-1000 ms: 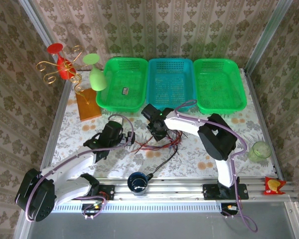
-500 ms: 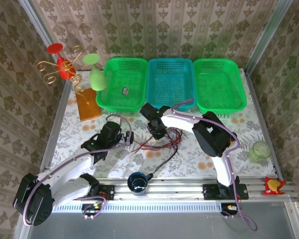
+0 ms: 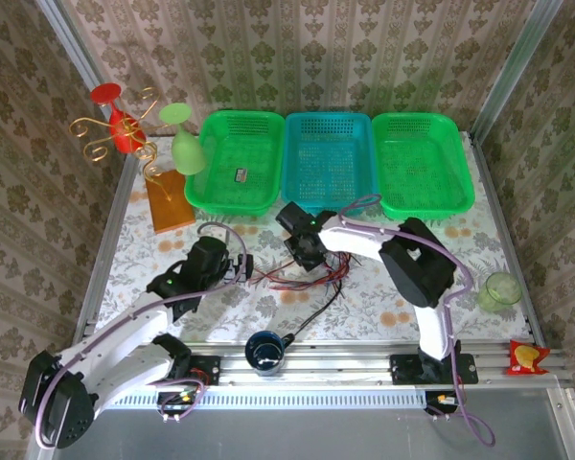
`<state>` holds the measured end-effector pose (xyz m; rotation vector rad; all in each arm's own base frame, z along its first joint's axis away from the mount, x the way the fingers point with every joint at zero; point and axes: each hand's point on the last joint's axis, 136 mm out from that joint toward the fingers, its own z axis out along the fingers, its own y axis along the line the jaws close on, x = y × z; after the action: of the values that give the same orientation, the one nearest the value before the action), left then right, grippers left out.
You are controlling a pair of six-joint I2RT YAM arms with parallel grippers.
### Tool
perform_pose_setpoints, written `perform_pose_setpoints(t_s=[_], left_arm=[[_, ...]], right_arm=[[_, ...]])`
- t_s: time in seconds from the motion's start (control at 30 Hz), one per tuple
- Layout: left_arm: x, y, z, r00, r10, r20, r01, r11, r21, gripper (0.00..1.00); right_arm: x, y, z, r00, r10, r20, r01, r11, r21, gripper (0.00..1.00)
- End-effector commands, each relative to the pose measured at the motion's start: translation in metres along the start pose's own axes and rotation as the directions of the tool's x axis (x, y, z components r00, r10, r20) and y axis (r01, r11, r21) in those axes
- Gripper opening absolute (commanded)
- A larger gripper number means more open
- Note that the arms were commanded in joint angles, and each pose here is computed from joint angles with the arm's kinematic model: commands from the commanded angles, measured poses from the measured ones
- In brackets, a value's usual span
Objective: Untangle the cables
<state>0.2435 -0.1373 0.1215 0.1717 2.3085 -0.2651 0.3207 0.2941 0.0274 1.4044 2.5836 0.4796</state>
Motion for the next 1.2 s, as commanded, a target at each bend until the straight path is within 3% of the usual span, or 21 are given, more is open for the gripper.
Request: perform_pose_setpoints(t_s=[0.0, 0.13, 0.33, 0.5, 0.73, 0.93, 0.97, 1.17], left_arm=[[-0.015, -0.006, -0.018, 0.999, -0.019, 0.030, 0.018, 0.999, 0.033, 1.00], [-0.022, -0.013, -0.035, 0.999, 0.001, 0.048, -0.005, 0.996, 0.089, 1.00], [-0.035, -0.013, -0.062, 0.999, 0.001, 0.040, -0.006, 0.992, 0.126, 1.00], [-0.050, -0.001, -0.084, 0.997, -0.022, 0.069, 0.015, 0.994, 0.111, 1.00], [-0.087, -0.009, -0.119, 0.988, -0.070, 0.137, 0.040, 0.977, 0.211, 1.00], [-0.112, -0.022, -0.144, 0.976, -0.051, 0.210, -0.009, 0.961, 0.276, 0.99], [-0.114, -0.026, -0.146, 0.977, -0.050, 0.209, -0.014, 0.955, 0.297, 0.99], [-0.125, -0.061, -0.142, 0.973, -0.084, 0.215, -0.034, 0.870, 0.492, 0.96]], right_arm=[[0.005, 0.043, -0.043, 1.000, 0.009, -0.010, -0.011, 0.968, -0.253, 0.00], [0.008, 0.067, -0.079, 0.997, 0.016, -0.073, -0.045, 0.908, -0.416, 0.00], [0.012, 0.107, -0.141, 0.987, -0.009, -0.158, -0.095, 0.763, -0.639, 0.00], [0.008, 0.124, -0.195, 0.988, -0.038, -0.148, -0.084, 0.672, -0.736, 0.00], [-0.003, 0.142, -0.258, 0.991, -0.074, -0.109, -0.049, 0.561, -0.826, 0.00], [-0.026, 0.126, -0.261, 0.999, -0.050, 0.004, 0.035, 0.648, -0.761, 0.00], [-0.029, 0.122, -0.271, 0.999, -0.045, 0.007, 0.034, 0.636, -0.771, 0.00], [-0.046, 0.109, -0.236, 0.998, -0.014, -0.062, -0.037, 0.667, -0.744, 0.00]])
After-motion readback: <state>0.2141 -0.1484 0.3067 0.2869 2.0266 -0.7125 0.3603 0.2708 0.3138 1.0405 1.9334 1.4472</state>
